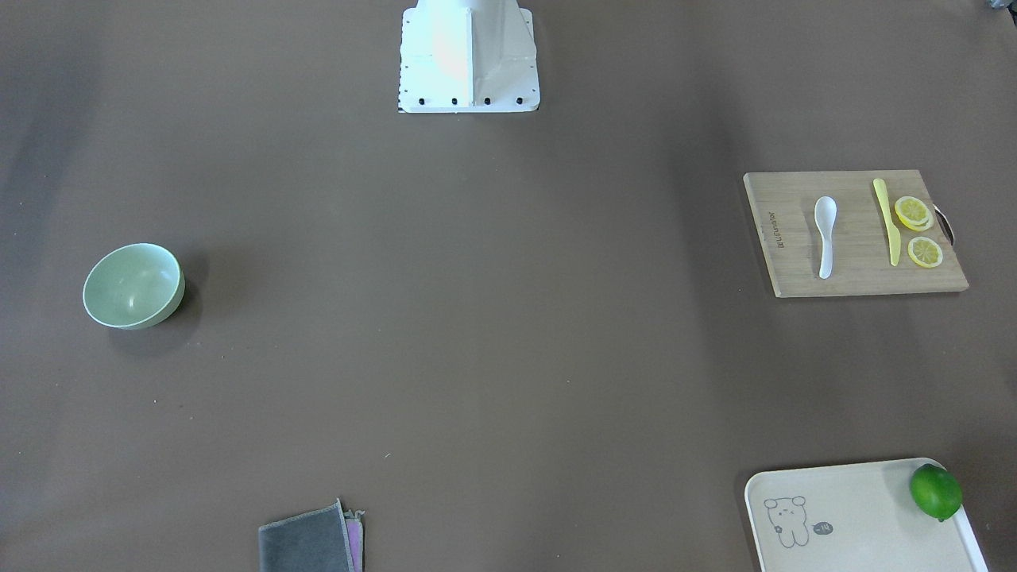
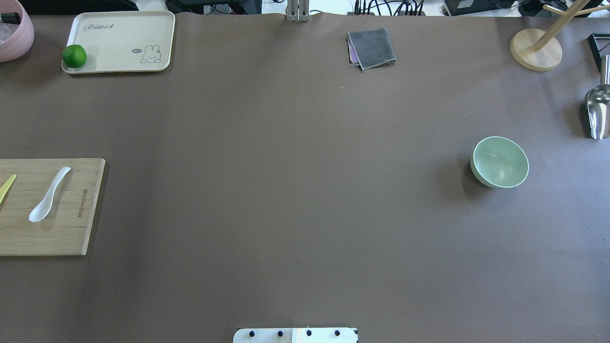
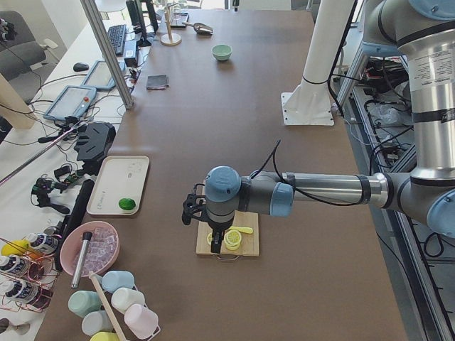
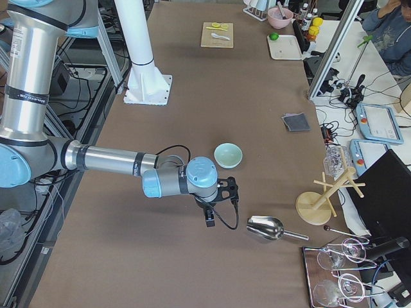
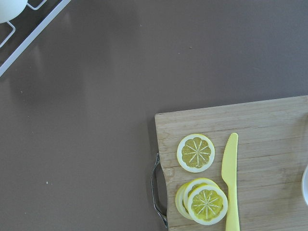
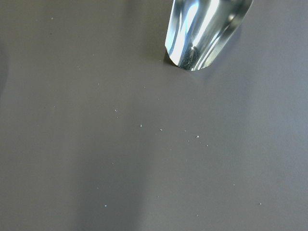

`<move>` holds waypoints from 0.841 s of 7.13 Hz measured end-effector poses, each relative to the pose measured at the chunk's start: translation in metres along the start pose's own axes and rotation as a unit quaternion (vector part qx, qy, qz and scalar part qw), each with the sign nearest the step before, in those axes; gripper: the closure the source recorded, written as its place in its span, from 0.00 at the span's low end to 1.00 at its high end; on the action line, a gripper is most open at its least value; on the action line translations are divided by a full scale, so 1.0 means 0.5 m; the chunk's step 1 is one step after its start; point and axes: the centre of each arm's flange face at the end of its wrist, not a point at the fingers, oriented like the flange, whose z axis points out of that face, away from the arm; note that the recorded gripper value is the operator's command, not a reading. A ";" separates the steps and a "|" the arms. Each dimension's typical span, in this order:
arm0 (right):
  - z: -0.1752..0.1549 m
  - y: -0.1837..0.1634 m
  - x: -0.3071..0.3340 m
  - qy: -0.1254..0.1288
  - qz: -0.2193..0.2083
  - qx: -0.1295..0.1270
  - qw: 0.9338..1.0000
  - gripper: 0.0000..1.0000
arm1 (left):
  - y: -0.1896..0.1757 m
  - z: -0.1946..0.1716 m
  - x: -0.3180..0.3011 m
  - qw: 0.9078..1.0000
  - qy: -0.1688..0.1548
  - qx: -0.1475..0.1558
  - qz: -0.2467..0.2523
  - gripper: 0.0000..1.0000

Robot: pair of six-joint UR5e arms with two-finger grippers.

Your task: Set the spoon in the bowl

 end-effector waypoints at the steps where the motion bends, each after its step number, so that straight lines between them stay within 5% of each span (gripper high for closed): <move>1: -0.003 -0.001 -0.003 -0.001 -0.004 0.004 1.000 0.00 | -0.008 -0.006 0.006 1.000 0.000 0.005 -0.004 0.02; 6: -0.016 -0.011 -0.023 -0.014 -0.034 0.030 0.999 0.00 | -0.018 -0.047 0.051 0.999 0.010 0.043 0.025 0.02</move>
